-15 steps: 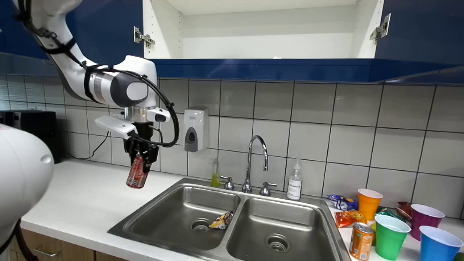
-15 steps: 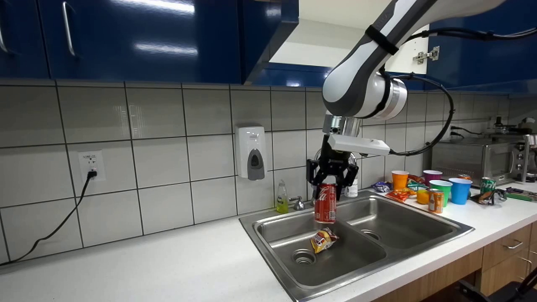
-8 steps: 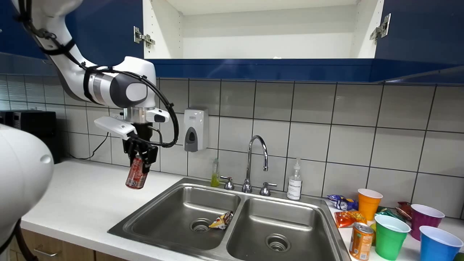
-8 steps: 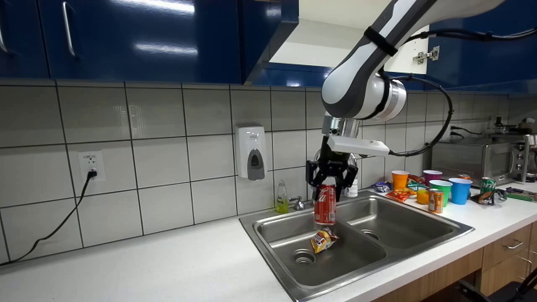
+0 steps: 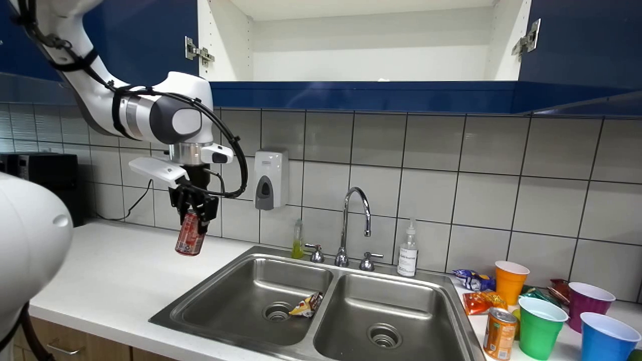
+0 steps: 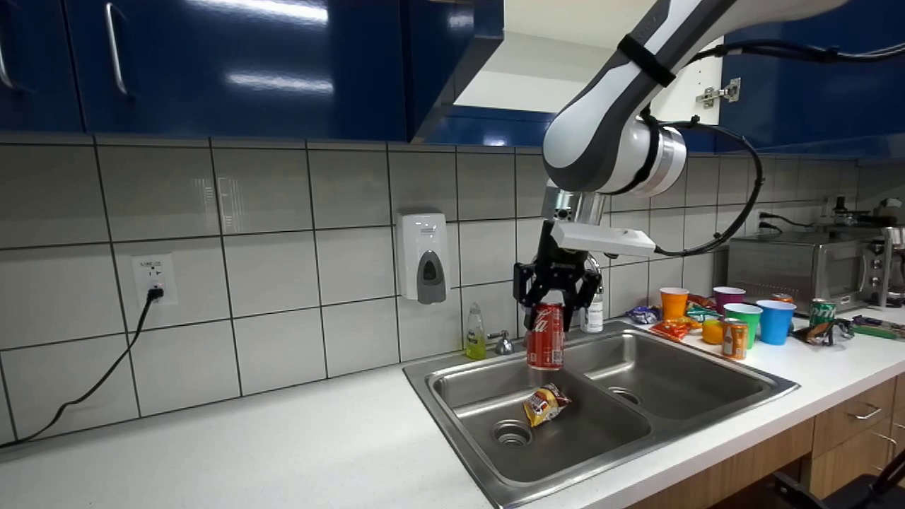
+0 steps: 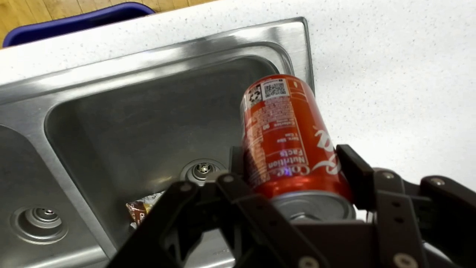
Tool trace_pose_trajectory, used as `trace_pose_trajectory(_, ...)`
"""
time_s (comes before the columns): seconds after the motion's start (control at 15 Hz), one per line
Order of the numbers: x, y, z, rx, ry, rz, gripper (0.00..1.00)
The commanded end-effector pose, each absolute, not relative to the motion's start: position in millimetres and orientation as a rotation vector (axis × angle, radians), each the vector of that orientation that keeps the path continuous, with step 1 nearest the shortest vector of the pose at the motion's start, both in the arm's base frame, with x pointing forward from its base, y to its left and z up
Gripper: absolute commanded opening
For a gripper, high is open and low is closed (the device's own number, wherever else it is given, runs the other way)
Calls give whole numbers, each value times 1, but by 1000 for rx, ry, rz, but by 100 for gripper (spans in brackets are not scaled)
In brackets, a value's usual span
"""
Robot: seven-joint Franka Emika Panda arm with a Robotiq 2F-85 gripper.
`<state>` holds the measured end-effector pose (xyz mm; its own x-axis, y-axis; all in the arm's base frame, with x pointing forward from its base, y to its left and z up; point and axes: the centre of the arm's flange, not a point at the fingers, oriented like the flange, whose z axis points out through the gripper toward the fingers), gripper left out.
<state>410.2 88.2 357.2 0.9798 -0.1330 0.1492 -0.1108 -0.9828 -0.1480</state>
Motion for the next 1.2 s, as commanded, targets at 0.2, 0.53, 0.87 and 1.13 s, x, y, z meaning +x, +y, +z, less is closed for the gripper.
trace_pose_trajectory(0.2, 408, 86, 385, -3000, 199, -320, 38)
trace_pose_trajectory(0.53, 407, 87, 403, -3009, 179, -375, 38)
trace_pose_trajectory(0.87, 404, 90, 421, -2996, 171, -427, 38)
trace_pose_trajectory(1.13, 401, 91, 434, -2988, 170, -453, 38)
